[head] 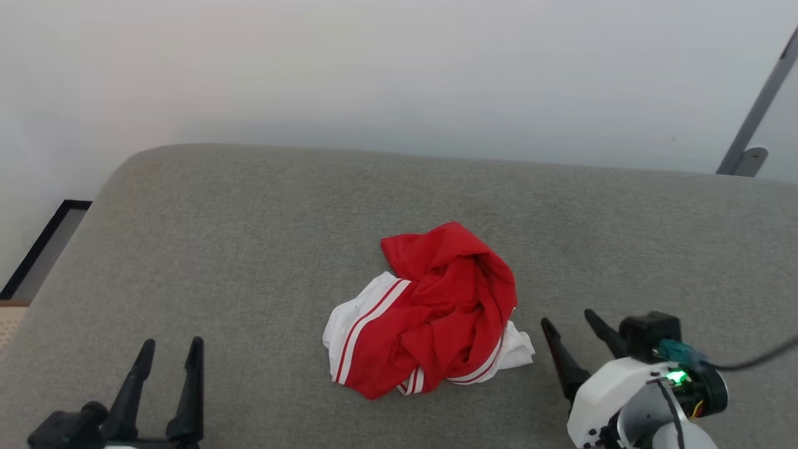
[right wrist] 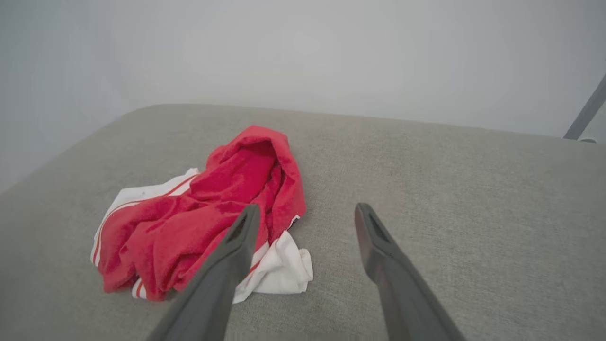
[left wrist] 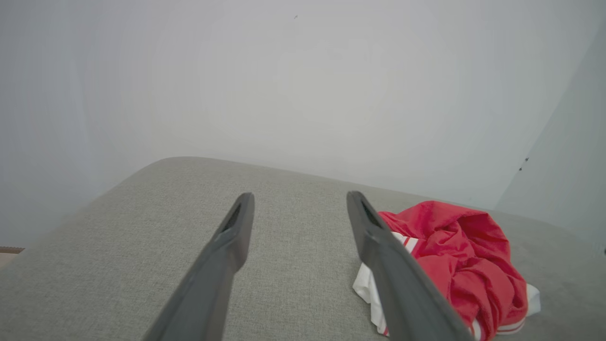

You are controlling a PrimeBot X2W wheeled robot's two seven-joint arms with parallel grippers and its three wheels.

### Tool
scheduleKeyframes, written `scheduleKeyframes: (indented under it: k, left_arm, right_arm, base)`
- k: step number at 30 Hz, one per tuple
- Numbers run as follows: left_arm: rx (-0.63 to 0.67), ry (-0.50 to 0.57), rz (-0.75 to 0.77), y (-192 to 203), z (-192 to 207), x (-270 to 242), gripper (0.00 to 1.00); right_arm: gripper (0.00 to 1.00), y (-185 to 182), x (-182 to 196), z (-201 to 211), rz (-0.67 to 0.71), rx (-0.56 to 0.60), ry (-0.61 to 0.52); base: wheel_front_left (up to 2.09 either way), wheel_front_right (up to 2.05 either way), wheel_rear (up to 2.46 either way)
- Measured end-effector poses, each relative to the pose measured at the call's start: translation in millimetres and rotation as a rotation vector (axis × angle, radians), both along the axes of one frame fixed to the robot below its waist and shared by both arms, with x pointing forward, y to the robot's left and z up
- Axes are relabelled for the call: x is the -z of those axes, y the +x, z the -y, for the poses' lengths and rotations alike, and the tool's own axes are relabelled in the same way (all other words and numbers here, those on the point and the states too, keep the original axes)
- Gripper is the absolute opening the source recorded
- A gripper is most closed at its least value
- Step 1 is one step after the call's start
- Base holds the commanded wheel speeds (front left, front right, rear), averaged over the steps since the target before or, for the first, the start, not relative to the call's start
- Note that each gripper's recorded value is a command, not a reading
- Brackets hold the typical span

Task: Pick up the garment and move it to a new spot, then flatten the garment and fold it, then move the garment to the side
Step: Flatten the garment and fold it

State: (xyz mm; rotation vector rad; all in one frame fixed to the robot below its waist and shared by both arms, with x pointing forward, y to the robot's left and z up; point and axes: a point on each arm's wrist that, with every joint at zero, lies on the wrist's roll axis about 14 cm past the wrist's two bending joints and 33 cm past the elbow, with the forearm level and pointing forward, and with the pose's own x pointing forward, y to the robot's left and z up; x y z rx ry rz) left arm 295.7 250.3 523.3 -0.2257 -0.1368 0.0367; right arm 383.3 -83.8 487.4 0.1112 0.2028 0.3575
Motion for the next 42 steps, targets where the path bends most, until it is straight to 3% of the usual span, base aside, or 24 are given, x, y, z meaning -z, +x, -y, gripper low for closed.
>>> scheduleKeyframes:
  k: [13, 27, 29, 30, 31, 42]
  left_arm:
    - [-0.013, -0.012, -0.022, 4, -5, 4, 1.0]
    - [-0.074, -0.027, -0.057, 13, -20, 11, 1.0]
    - [-0.08, -0.029, -0.058, 14, -22, 11, 1.0]
    - [-0.082, -0.03, -0.06, 14, -22, 12, 1.0]
    - [-0.084, -0.032, -0.062, 14, -23, 13, 1.0]
    - [-0.07, -0.027, -0.045, 23, -25, 7, 1.0]
  right_arm:
    - [1.0, 10, 66, -13, -0.396, -0.137, -0.217]
    - [1.0, 26, 117, -34, -0.638, -0.255, -0.413]
    - [0.08, 27, 121, -37, -0.657, -0.269, -0.421]
    - [0.08, 27, 122, -39, -0.658, -0.282, -0.436]
    - [0.0, 29, 122, -39, -0.658, -0.286, -0.44]
    - [0.0, 46, 86, -27, -0.589, -0.255, -0.369]
  base:
    - [0.0, 0.0, 0.0]
    - [0.0, 0.0, 0.0]
    - [0.0, 0.0, 0.0]
    - [0.0, 0.0, 0.0]
    - [0.0, 0.0, 0.0]
    - [0.0, 0.0, 0.0]
